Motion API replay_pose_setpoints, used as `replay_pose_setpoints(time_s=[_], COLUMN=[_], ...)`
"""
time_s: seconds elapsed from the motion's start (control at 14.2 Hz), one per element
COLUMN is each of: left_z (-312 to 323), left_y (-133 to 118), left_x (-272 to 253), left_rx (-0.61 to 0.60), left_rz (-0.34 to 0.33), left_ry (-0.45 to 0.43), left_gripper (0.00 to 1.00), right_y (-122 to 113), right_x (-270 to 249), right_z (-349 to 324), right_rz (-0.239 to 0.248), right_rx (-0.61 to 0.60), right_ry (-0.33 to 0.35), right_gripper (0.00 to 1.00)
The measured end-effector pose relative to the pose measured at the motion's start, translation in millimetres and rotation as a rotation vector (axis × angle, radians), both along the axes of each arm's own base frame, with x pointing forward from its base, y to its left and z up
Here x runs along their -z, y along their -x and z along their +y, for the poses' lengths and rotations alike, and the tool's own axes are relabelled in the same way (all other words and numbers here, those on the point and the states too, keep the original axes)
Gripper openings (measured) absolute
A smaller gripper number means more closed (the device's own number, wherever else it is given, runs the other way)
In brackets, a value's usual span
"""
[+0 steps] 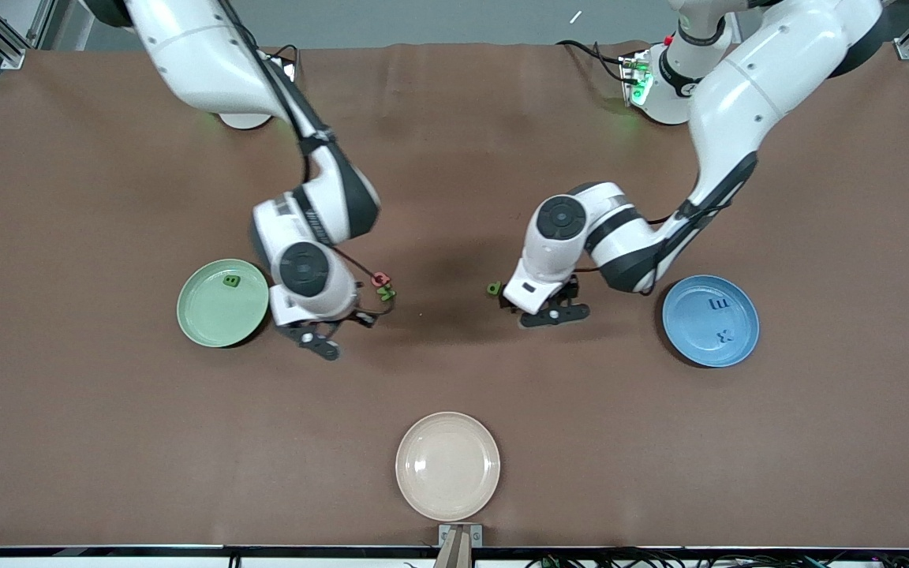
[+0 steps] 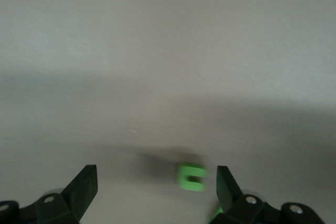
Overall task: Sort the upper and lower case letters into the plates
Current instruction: 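Carry the blue C to the green plate while the left gripper grasps u, then release the C on the green plate while the left gripper carries u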
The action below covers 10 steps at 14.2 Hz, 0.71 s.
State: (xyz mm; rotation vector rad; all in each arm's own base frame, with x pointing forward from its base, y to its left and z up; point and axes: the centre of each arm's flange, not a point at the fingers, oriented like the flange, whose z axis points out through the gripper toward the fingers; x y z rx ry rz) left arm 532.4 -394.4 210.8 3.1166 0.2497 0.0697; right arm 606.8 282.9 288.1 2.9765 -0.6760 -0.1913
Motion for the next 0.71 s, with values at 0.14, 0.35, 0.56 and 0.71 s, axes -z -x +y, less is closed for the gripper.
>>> replay_pose_setpoints(time_s=[0.14, 0.35, 0.56, 0.71], left_z=[-11.5, -16.3, -21.6, -22.1], left_y=[0.2, 4.6, 11.0, 12.2], left_x=[8.1, 20.5, 29.0, 31.9], left_rx=[-0.004, 0.000, 0.011, 0.012], left_rz=[0.004, 0.017, 0.031, 0.036], left_ry=[-0.006, -0.016, -0.017, -0.018], left_gripper=[1.00, 1.00, 0.92, 0.69], right_y=[0.7, 10.2, 24.7, 32.8], right_x=[-10.4, 3.1, 30.3, 46.4], right_z=[-59.4, -164.5, -241.0, -265.7], right_rz=[0.020, 0.016, 0.018, -0.017], right_rx=[-0.069, -0.185, -0.242, -0.293], right_ry=[-0.022, -0.069, -0.095, -0.101], right_gripper=[0.34, 0.34, 0.34, 0.34])
